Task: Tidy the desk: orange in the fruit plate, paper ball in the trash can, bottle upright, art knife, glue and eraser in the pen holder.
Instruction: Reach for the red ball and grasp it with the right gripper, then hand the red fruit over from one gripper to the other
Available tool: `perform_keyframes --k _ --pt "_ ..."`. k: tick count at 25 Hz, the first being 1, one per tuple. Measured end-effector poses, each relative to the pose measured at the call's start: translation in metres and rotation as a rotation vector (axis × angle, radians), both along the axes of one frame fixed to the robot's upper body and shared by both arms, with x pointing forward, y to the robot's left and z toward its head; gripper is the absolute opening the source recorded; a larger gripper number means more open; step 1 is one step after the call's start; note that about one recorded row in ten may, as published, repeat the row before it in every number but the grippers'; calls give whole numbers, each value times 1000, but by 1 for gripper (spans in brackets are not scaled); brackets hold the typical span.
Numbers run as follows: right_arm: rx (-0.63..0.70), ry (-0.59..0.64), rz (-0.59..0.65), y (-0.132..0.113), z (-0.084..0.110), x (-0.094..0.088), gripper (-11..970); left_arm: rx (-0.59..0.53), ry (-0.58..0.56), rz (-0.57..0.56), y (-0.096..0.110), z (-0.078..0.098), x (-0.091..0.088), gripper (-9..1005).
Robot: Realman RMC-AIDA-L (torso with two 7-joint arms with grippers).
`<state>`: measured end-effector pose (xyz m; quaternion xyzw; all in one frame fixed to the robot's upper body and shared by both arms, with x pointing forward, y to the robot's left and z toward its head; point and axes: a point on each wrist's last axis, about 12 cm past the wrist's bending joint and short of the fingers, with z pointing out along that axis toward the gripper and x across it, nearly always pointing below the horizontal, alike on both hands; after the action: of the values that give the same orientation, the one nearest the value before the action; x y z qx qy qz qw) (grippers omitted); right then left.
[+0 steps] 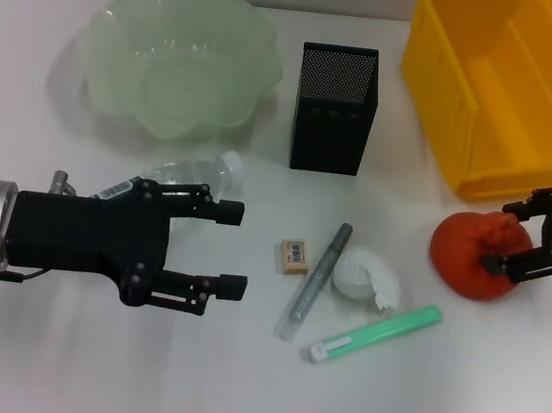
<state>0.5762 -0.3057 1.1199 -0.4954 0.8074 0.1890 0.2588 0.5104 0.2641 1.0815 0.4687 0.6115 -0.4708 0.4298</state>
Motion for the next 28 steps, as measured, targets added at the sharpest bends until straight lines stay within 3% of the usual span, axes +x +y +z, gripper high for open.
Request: perform_keyframes --k 18,20,28 --pt "-11 2 2 3 -7 1 707 77 -53 15 0 -9 3 750" --pt "-10 -6 6 2 -7 0 473 77 -56 15 -1 -8 4 749" --pt "8 -31 23 2 -3 0 344 87 -62 26 0 -9 6 743"
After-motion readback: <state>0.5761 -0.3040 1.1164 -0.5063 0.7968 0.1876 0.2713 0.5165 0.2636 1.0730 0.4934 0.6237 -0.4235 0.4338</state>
